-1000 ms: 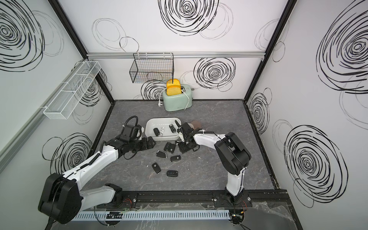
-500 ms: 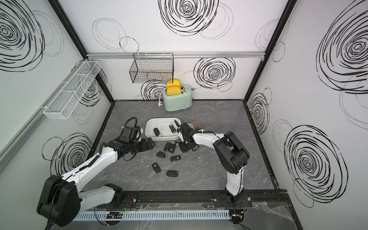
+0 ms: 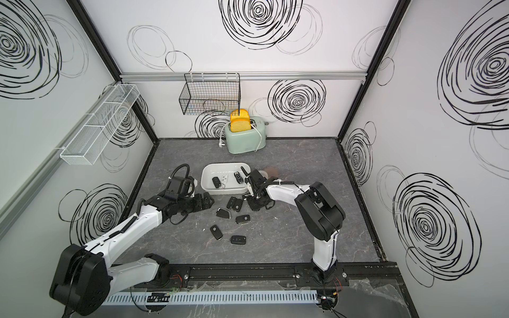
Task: Place the car key into the storage box
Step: Pick up the car key from the center of the board, then place the car key in the storage box.
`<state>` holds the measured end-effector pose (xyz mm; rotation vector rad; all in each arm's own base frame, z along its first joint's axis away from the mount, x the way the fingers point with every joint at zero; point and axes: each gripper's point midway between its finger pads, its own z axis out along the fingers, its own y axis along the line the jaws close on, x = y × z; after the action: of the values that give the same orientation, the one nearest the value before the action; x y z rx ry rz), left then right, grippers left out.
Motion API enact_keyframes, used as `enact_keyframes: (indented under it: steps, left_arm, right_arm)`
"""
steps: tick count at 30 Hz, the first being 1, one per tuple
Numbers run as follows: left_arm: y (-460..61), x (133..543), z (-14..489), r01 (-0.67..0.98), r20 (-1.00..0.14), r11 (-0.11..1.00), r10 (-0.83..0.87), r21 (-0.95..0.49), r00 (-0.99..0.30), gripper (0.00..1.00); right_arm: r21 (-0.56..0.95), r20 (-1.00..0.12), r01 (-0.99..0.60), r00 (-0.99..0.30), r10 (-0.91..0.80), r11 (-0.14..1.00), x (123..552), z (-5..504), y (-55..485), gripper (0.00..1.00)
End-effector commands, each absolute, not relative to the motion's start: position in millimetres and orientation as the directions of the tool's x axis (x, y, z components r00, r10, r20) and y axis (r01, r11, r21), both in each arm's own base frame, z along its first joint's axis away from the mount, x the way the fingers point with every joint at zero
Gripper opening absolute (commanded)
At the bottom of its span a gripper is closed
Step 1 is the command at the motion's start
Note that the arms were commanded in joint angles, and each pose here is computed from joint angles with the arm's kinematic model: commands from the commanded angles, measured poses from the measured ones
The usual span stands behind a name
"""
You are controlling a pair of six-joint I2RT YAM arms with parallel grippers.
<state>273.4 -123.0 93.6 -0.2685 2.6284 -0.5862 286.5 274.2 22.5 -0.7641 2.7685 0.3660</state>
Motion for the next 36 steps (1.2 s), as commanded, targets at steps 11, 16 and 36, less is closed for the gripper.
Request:
enact_keyframes:
  steps: [11, 16, 36]
  left_arm:
    - [-115.8, 295.9, 97.6, -0.114, -0.346, 0.851, -0.326, -0.513, -0.88, 0.98]
    - [-102.7, 297.6, 97.8, -0.138, -0.348, 0.85, -0.349, -0.508, -0.87, 0.98]
    - [-76.9, 290.0, 111.8, -0.15, -0.398, 0.856, -0.376, -0.495, -0.837, 0.98]
  right_arm:
    - [0.354, -0.408, -0.447, -0.864, -0.294, 0.822, 286.2, 105.4, 288.2, 0.33]
    - [0.399, -0.453, -0.442, -0.857, -0.246, 0.803, 307.6, 131.3, 305.6, 0.33]
    - [0.365, -0.467, -0.454, -0.844, -0.262, 0.813, 408.8, 102.0, 376.2, 0.35]
